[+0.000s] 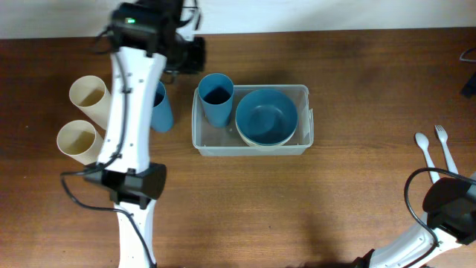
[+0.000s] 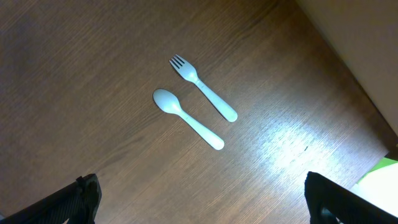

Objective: Pack container
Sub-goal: 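Move the left gripper back to the second blue cup and grasp it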

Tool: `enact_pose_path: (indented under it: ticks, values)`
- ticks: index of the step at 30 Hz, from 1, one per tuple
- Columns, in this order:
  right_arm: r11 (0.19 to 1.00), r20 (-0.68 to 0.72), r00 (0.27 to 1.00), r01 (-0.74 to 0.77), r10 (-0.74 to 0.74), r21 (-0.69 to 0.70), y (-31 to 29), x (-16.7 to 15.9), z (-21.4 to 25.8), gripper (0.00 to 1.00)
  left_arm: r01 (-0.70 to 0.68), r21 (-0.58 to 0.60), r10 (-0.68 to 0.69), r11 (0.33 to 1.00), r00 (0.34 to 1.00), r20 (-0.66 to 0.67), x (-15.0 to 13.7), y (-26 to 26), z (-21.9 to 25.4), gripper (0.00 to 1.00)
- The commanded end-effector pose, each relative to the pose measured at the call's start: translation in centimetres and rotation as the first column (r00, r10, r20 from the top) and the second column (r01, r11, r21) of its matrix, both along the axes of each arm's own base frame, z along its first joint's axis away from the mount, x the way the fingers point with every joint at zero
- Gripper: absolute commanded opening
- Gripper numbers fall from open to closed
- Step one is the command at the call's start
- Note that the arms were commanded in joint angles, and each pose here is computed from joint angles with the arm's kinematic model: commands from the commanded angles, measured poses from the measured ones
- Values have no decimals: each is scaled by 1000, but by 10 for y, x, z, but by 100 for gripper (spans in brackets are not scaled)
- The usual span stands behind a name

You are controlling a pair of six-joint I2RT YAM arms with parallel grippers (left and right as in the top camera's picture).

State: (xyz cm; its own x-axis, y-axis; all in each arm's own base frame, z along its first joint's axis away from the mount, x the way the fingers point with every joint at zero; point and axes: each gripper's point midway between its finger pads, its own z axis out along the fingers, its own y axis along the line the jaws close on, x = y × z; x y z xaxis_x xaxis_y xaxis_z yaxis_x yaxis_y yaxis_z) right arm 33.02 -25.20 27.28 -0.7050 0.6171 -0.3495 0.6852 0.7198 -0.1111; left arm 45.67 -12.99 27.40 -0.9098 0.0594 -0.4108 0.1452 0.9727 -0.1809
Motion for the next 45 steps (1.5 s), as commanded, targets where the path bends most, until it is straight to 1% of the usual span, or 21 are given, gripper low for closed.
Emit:
enact_pose_path:
  ticks: [1, 2, 4, 5, 6, 7, 9, 14, 16, 19, 21, 24, 26, 28, 31, 33, 37, 39, 40, 41, 45]
  values:
    - [1000, -14, 1000, 4, -4, -8, -2, -1, -2, 99, -86, -23, 87, 996, 995, 54, 3, 33, 23, 55]
    - [1000, -15, 1000, 4, -4, -8, -2, -1, -2, 99, -101, -24, 102, 995, 993, 60, 4, 40, 25, 62]
    - [1000, -14, 1000, 4, -4, -8, -2, -1, -2, 99, -127, -25, 129, 992, 989, 66, 5, 52, 28, 80]
    - [1000, -14, 1000, 4, -4, -8, -2, -1, -2, 99, -138, -26, 139, 990, 988, 67, 5, 57, 28, 86]
    - [1000, -14, 1000, 4, -4, -8, -2, -1, -2, 99, -147, -25, 148, 989, 987, 67, 6, 62, 28, 95]
    - [1000, -15, 1000, 4, -4, -8, -2, -1, -2, 99, -154, -24, 155, 988, 986, 64, 7, 65, 27, 100]
    - [1000, -14, 1000, 4, -4, -8, -2, -1, -2, 99, -168, -11, 169, 986, 984, 55, 7, 70, 24, 100]
    - [1000, -15, 1000, 4, -4, -8, -2, -1, -2, 99, -300, 77, 295, 951, 953, 69, -1, 96, 28, 100]
    - [1000, -15, 1000, 4, -4, -8, -2, -1, -2, 99, -353, 101, 344, 930, 934, 91, -11, 108, 38, 100]
    - [1000, -15, 1000, 4, -4, -8, -2, -1, -2, 99, -372, 101, 364, 923, 927, 88, -29, 118, 48, 100]
    - [1000, -14, 1000, 4, -4, -8, -2, -1, -2, 99, -390, 123, 388, 912, 921, 47, -45, 126, 42, 100]
    - [1000, -14, 1000, 4, -4, -8, -2, -1, -2, 99, -484, 166, 498, 859, 866, -49, -69, 140, 18, 100]
    - [1000, -14, 1000, 4, -4, -8, -2, -1, -2, 99, -519, 153, 537, 841, 834, -122, -77, 138, 2, 100]
    - [1000, -14, 1000, 4, -4, -8, -2, -1, -2, 99, -526, 117, 539, 842, 825, -172, -77, 129, -7, 100]
    - [1000, -14, 1000, 4, -4, -8, -2, -1, -2, 99, -505, 6, 495, 863, 842, -213, -69, 108, -9, 100]
    - [1000, -15, 1000, 4, -4, -8, -2, -1, -2, 99, -495, -33, 477, 868, 851, -219, -66, 102, -7, 100]
    - [1000, -14, 1000, 4, -4, -8, -2, -1, -2, 99, -508, -46, 493, 860, 852, -177, -55, 104, -4, 100]
    - [1000, -14, 1000, 4, -4, -8, -2, -1, -2, 99, -606, -1, 595, 796, 782, -184, -59, 116, -8, 100]
    - [1000, -15, 1000, 4, -4, -8, -2, -1, -2, 99, -670, 37, 664, 741, 724, -188, -66, 126, -10, 100]
    - [1000, -15, 1000, 4, -4, -8, -2, -1, -2, 99, -705, 59, 701, 707, 686, -193, -70, 132, -11, 100]
    - [1000, -15, 1000, 4, -4, -8, -2, -1, -2, 99, -746, 60, 737, 664, 639, -220, -75, 138, -13, 100]
